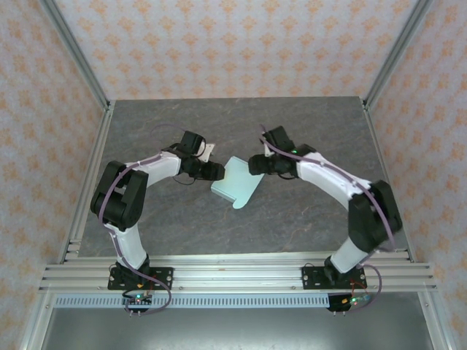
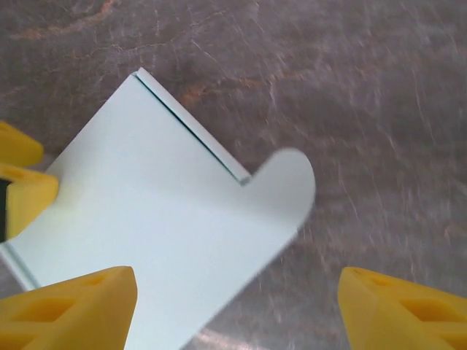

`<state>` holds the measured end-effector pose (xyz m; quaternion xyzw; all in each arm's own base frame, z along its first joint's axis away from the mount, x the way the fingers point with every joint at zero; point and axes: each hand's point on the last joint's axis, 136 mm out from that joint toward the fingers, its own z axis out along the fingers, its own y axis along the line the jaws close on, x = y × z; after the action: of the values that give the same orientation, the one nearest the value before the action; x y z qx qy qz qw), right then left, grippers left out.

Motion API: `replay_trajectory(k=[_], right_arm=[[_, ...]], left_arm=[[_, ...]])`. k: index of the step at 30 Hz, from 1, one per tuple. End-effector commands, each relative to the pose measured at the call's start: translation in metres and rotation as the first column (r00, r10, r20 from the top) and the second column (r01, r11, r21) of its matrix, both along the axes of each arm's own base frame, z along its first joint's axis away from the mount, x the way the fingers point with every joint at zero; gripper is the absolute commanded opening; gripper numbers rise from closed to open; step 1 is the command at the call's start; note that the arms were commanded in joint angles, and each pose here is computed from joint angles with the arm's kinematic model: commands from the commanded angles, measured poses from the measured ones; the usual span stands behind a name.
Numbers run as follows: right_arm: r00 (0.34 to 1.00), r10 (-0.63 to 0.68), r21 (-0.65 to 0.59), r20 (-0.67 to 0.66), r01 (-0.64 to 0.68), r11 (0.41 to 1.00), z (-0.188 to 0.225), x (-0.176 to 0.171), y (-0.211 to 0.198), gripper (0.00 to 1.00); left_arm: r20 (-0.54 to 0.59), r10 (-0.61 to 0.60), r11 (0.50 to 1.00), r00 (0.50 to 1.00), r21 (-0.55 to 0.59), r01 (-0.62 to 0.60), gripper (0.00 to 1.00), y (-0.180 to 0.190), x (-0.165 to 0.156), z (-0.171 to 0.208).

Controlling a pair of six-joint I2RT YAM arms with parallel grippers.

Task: Fold the paper box

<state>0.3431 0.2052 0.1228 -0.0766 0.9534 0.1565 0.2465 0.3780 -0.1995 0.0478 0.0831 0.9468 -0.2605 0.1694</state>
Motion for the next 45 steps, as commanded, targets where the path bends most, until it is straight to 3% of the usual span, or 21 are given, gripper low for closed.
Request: replay_trajectory(k=[1,7,12,16,24,30,36,45], right_arm=[[0.99,-0.041,0.192,-0.135,0.066,0.979,-0.022,-0.026,-0.001,0.74],[0.98,0.0,0.411,-0.197,0.082,0.908,-0.039,-0.04,0.026,0.72],[0.977,-0.019,0.47,-0.213,0.119,0.875,-0.055,-0.035,0.033,0.66],[0.977,-0.012,0.525,-0.214,0.125,0.842,-0.059,-0.028,0.042,0.56],[0.982,-0.037,0.62,-0.184,0.145,0.771,-0.049,-0.023,0.043,0.24],[0.99,-0.051,0.686,-0.133,0.129,0.716,-0.024,-0.021,0.044,0.13],[0.993,-0.065,0.728,-0.099,0.116,0.676,-0.001,-0.019,0.044,0.11],[0.983,-0.126,0.723,-0.135,0.185,0.666,0.013,-0.019,0.037,0.09]], left_arm=[[0.018,0.005,1.0,1.0,0.024,-0.006,0.59,-0.001,0.0,0.005],[0.026,0.005,1.0,1.0,0.017,-0.006,0.61,-0.006,0.002,0.01],[0.024,0.001,1.0,1.0,0.0,-0.001,0.62,-0.01,0.002,0.011],[0.013,-0.005,1.0,1.0,-0.006,0.005,0.62,-0.011,0.002,0.009],[-0.02,-0.011,1.0,1.0,-0.018,0.011,0.6,-0.014,-0.002,0.002],[-0.034,-0.011,0.996,0.999,-0.084,0.008,0.57,-0.021,-0.006,0.009],[-0.057,-0.023,0.989,0.998,-0.15,0.014,0.55,-0.03,-0.01,0.011],[-0.084,-0.082,0.98,0.993,-0.189,0.065,0.55,-0.052,-0.016,0.003]])
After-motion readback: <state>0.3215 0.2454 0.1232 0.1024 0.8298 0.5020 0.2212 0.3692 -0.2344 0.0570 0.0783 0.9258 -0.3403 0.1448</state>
